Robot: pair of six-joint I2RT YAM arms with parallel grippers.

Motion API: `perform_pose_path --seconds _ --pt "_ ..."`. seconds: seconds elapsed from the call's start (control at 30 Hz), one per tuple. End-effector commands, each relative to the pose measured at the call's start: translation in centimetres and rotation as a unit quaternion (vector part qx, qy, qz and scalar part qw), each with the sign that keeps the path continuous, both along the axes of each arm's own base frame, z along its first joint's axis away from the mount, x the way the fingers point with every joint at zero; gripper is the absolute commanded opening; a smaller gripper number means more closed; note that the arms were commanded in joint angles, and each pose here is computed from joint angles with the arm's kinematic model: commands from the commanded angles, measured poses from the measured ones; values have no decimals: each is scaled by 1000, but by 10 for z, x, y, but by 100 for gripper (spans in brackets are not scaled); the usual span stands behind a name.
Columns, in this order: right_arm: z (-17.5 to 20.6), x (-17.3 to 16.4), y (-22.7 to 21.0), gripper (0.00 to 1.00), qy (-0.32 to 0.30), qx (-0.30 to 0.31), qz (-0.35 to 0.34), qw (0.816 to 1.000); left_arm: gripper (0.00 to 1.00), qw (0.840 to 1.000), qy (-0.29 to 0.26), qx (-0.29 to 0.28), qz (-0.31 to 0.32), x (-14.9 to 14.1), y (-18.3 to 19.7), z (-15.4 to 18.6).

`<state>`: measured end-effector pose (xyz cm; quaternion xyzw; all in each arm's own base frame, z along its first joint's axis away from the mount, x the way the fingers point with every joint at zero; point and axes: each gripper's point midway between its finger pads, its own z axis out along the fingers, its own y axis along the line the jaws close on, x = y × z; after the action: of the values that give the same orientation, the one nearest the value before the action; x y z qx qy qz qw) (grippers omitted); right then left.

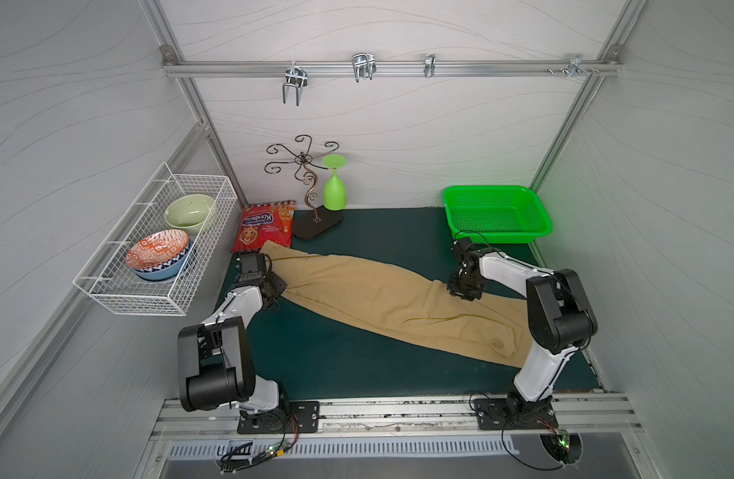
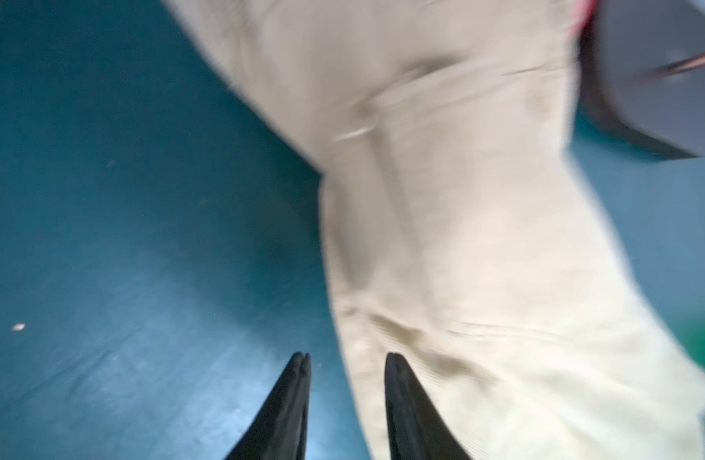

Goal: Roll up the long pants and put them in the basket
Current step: Fold the long pant at the center of the board.

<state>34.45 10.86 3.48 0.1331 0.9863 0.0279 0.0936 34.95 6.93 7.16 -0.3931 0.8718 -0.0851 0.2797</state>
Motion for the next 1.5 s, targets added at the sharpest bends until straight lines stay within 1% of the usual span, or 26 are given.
perform_pose_path --seconds 0.0,0.03,0.1,0.17,0.23,0.3,0.37,0.43,0.53,0.63,0.77,0.83,0.9,0.93,0.97,1.03,1.1,1.2,1.27,1.3,1.33,1.4,1.47 --pt "39 9 -7 34 -45 5 7 999 37 996 -50 32 -64 34 -16 39" --pt "45 2 -8 36 -52 9 5 999 37 995 -45 34 -79 41 -20 38" --pt "48 -13 -9 38 -52 17 -1 998 38 995 -35 27 -89 53 -22 29" --pt "43 -29 -7 40 -38 31 -4 999 39 996 -13 23 -91 66 -19 14" --pt "34 -39 -9 44 -16 29 -5 999 42 996 12 22 -90 76 -12 -1" --pt "23 -46 -14 49 -1 16 -6 1000 44 996 42 5 -83 80 -5 -19" --pt "14 -51 -19 50 8 5 -10 1000 45 995 66 -15 -70 78 4 -35" --pt "8 -53 -25 51 11 -7 -17 1000 46 995 79 -30 -53 73 12 -44" --pt "0 -49 -33 51 17 -17 -28 999 45 995 86 -39 -29 59 18 -52" --pt "-7 -44 -36 51 29 -14 -33 999 44 995 85 -51 10 36 26 -57" --pt "-14 -37 -32 51 35 -12 -28 999 43 990 71 -82 93 -11 46 -66" --pt "-20 -31 -28 52 40 -7 -20 999 43 984 65 -91 142 -38 58 -70" --pt "-24 -23 -23 52 42 -2 -9 999 44 977 62 -81 185 -60 72 -66" --pt "-26 -17 -19 52 41 3 -3 999 44 974 64 -68 207 -71 80 -62" --pt "-28 -12 -15 52 41 10 4 999 44 972 65 -59 219 -78 84 -60" --pt "-27 3 -8 51 31 17 23 999 45 971 54 -44 230 -83 88 -54" --pt "-21 22 6 52 4 40 66 997 44 968 57 -42 241 -87 89 -54" --pt "8 39 10 52 -29 41 101 994 45 968 59 -38 240 -86 91 -54" --pt "33 39 -7 54 -55 16 83 995 44 971 57 -37 230 -82 92 -54" --pt "43 34 -22 56 -58 6 57 997 44 972 58 -36 226 -81 92 -55" --pt "47 25 -38 57 -51 10 26 998 45 972 58 -36 223 -80 92 -55" --pt "47 8 -68 62 -40 59 -44 996 45 973 55 -35 220 -78 93 -56" --pt "38 -11 -95 68 -30 113 -110 987 46 975 48 -33 215 -74 93 -55"
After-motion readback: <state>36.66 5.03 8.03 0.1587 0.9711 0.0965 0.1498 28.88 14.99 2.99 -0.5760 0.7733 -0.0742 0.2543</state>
